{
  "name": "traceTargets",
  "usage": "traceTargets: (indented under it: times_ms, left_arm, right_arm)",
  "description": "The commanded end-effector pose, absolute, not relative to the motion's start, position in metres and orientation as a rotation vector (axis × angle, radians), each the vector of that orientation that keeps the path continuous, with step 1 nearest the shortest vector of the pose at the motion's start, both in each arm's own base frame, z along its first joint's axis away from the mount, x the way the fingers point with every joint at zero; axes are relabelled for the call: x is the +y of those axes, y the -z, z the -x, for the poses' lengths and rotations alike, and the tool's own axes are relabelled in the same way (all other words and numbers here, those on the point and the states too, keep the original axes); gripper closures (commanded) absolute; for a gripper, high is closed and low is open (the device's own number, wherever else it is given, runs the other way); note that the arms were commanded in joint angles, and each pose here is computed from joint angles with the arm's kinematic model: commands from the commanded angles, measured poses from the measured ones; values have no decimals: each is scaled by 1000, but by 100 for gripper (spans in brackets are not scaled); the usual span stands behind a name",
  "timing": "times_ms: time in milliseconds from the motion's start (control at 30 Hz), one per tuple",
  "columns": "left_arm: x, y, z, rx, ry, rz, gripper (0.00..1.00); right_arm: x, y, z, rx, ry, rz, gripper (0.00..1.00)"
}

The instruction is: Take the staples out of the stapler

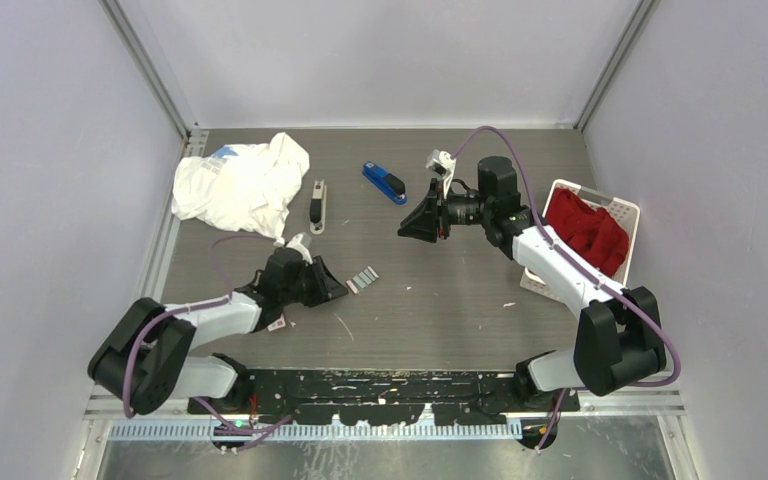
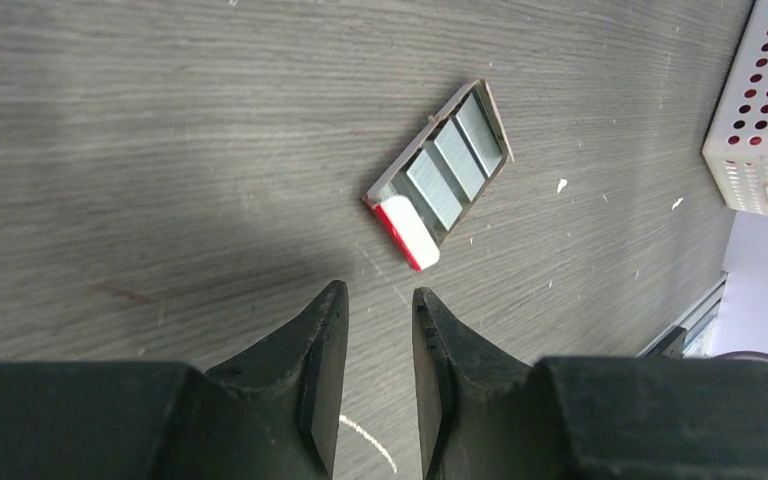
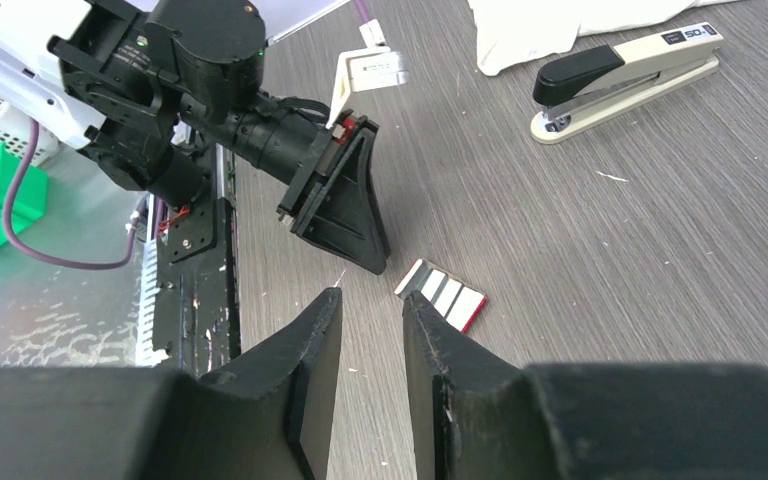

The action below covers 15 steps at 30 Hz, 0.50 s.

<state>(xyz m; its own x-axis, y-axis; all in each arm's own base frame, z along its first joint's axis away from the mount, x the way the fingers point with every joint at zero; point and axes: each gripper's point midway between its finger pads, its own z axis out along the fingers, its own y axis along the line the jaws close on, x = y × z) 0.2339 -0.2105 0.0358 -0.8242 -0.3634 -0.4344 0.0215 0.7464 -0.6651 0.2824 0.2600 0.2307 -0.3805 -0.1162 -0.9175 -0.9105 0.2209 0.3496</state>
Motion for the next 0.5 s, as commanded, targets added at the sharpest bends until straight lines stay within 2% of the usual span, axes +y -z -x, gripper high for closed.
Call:
traceTargets:
  times_ms: [0,233,467]
  left_arm:
    - [-224,-51,-265,2284,927,216,69]
    - [-235,-36,-275,2314,941,212,69]
    - [-242,-34,-282,2329,946,191,77]
  right_arm:
    - [262,-239,-283,1641,-1246,988,66]
    - [262,-238,-282,1642,-1250,989,66]
    - [262,-237,-282,1644,-1253,989,66]
